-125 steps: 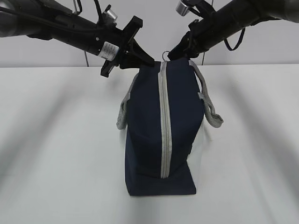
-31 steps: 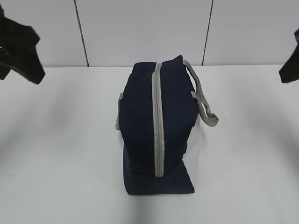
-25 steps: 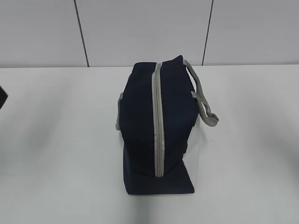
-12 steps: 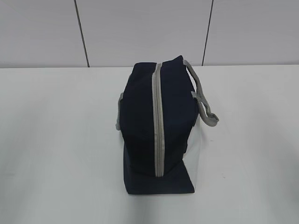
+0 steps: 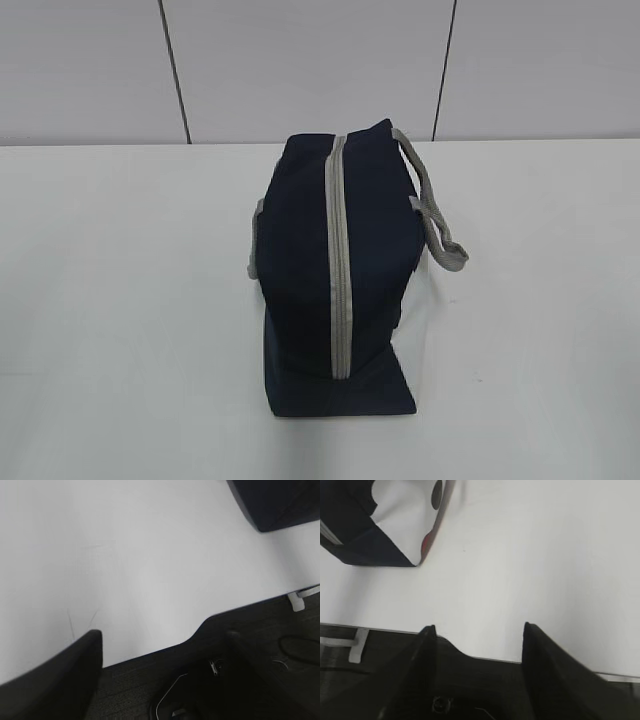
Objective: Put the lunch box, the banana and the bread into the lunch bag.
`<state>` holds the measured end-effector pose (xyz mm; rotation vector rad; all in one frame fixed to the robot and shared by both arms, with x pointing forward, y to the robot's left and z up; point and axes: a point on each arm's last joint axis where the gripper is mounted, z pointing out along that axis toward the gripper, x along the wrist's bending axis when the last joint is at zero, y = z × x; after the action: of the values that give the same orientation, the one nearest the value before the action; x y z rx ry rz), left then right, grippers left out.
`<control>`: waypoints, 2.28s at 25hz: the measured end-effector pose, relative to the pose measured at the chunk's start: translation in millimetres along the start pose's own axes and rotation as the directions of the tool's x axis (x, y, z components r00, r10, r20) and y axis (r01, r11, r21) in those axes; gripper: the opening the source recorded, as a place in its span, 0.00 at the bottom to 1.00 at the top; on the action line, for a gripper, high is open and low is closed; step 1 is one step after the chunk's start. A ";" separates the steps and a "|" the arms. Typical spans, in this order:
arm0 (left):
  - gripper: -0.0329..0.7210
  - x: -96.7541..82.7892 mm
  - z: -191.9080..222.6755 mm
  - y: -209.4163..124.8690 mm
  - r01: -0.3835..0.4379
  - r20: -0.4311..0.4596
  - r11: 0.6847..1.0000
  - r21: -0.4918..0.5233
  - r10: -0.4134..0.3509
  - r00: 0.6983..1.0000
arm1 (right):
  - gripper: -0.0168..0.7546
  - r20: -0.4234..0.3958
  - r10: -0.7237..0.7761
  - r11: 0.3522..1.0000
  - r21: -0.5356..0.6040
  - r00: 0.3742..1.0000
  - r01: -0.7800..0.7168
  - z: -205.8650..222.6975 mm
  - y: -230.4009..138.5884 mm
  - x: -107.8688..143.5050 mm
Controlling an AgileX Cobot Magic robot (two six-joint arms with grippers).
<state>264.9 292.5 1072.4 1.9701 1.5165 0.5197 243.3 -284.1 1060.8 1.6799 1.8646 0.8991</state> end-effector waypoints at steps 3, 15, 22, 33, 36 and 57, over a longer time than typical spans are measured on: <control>0.70 2.8 6.8 -7.4 -0.009 -0.026 1.000 0.006 0.009 1.000 | 0.55 0.056 -0.011 0.999 -0.049 0.998 0.014 -7.8 -10.5 -3.3; 0.70 3.5 19.6 -6.3 -0.017 -0.029 0.997 -0.077 0.015 0.999 | 0.55 0.208 0.001 0.993 -0.112 0.978 0.023 -6.5 -17.6 -17.1; 0.70 3.4 19.6 -6.1 -0.016 -0.028 0.997 -0.079 0.014 1.000 | 0.55 0.206 0.015 0.989 -0.148 0.978 0.016 0.5 -15.8 -18.2; 0.70 3.7 19.6 -6.2 -0.006 -0.035 0.997 -0.079 0.003 0.999 | 0.55 0.206 0.017 0.988 -0.152 0.978 0.015 0.4 -15.5 -18.2; 0.70 5.2 19.4 -6.2 0.023 -0.062 0.996 -0.081 -0.028 0.998 | 0.55 0.206 0.017 0.988 -0.152 0.978 0.015 0.4 -15.5 -18.2; 0.70 2.2 -14.2 -39.4 0.121 -0.196 0.916 -0.382 -0.209 0.958 | 0.55 0.207 0.019 0.977 -0.210 0.978 0.025 -5.7 -21.9 -17.0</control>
<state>227.9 304.5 1056.8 1.5183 1.5742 0.9155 226.7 -302.5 1047.2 1.5751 1.5744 0.8521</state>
